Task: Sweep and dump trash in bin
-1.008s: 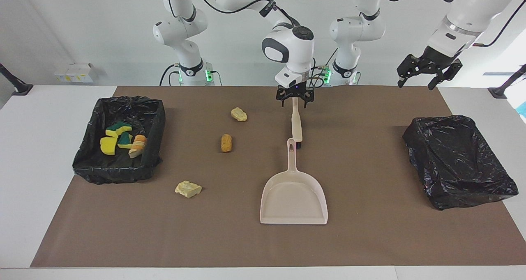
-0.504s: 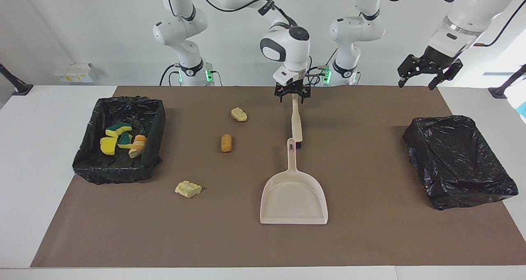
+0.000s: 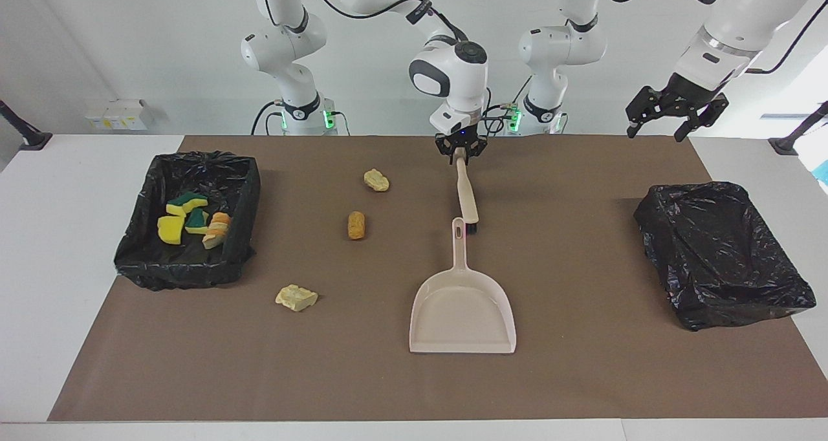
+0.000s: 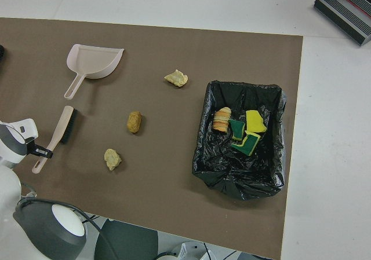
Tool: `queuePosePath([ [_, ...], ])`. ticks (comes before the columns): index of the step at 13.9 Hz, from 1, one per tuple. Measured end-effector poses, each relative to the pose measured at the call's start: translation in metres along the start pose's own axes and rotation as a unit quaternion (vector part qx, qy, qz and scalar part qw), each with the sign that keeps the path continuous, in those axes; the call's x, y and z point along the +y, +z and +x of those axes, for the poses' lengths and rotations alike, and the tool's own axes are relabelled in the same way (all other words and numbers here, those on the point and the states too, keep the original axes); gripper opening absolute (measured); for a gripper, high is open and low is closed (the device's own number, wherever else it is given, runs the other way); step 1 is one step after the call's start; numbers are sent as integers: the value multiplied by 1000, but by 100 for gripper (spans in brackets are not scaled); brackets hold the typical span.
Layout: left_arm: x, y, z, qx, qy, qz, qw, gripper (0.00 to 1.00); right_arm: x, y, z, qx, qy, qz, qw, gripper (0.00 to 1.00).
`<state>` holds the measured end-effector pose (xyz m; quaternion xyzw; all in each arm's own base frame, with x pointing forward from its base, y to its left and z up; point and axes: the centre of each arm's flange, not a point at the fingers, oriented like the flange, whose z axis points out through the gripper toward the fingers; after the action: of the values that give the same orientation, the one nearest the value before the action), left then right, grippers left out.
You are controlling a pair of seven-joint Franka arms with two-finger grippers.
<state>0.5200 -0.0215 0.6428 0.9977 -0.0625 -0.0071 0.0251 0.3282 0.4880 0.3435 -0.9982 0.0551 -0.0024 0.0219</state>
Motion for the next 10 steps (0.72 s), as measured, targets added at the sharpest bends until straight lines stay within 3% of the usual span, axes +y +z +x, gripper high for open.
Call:
queuePosePath([
  [4, 0, -4, 6, 26, 1, 2, 1000, 100, 8, -18, 10, 2, 11, -13, 1000, 27],
  [6, 5, -4, 18, 56, 3, 1, 998, 100, 28, -38, 30, 2, 28, -33, 999, 27],
  [10, 64, 33, 67, 109, -27, -33, 993, 100, 89, -91, 79, -13, 8, -81, 997, 27],
])
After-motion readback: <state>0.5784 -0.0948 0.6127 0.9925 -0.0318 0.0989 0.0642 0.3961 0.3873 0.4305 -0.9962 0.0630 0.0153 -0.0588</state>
